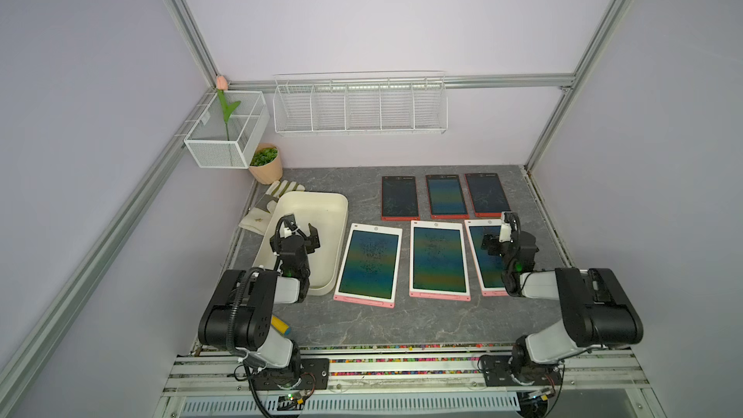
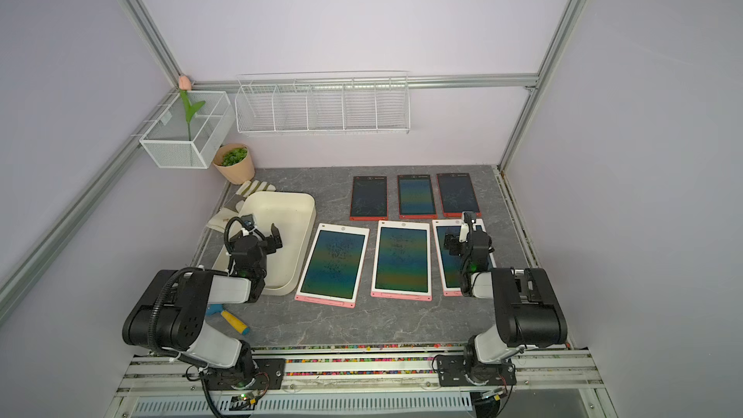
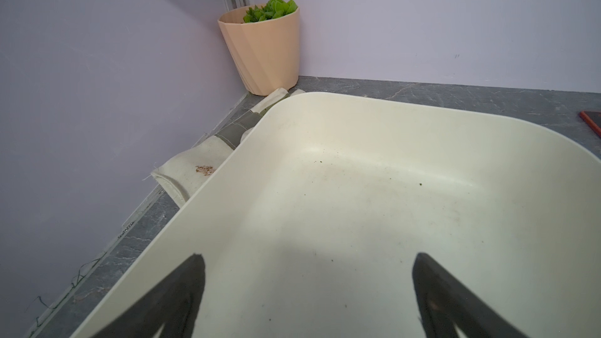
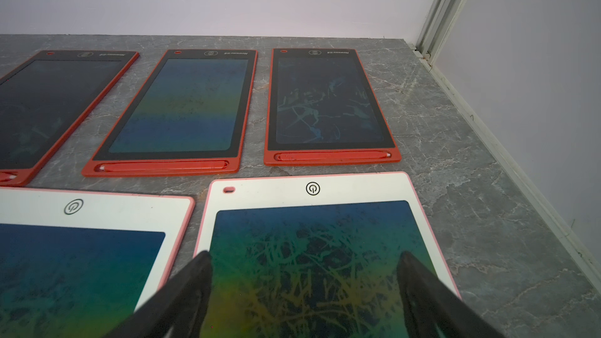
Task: Take out the writing tablet from the storage box
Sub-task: Reset both arms
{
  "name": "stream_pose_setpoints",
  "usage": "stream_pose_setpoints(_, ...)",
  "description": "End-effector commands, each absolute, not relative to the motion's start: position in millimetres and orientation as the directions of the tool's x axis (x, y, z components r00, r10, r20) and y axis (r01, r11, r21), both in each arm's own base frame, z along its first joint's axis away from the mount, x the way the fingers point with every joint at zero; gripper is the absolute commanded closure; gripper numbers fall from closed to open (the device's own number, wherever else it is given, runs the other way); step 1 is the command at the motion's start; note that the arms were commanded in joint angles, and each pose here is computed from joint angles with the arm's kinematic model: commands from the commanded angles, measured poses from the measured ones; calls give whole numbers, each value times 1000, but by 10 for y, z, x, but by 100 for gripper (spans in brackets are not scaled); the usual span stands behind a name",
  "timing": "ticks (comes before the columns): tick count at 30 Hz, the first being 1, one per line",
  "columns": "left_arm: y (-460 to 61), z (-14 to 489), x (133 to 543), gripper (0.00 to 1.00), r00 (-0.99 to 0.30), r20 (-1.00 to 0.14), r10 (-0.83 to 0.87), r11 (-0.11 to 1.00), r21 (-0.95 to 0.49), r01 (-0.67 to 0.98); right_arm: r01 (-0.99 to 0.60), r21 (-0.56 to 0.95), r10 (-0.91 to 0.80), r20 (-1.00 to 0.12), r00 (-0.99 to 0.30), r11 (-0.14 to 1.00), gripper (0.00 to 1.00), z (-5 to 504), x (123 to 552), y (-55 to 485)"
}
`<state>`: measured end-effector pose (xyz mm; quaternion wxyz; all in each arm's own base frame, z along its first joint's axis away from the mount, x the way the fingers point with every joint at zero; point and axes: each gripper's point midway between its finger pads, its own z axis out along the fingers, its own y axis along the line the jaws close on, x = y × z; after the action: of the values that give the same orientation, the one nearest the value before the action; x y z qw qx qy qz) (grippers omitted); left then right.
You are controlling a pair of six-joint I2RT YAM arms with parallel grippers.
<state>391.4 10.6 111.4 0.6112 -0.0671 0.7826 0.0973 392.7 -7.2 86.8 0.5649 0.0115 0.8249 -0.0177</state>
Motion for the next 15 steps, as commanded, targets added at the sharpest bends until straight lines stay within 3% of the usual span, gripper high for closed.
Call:
stream_pose_setpoints(1, 109, 1197, 3965, 1, -219, -976, 6, 973, 56, -224, 19, -38, -29, -937, -349, 999, 11, 921, 3947, -52)
stream_pose_setpoints(15, 105, 1200, 3965, 1, -218, -976, 7, 973, 56, -223, 18, -38, -30, -936, -351, 999, 11, 914, 3944, -50)
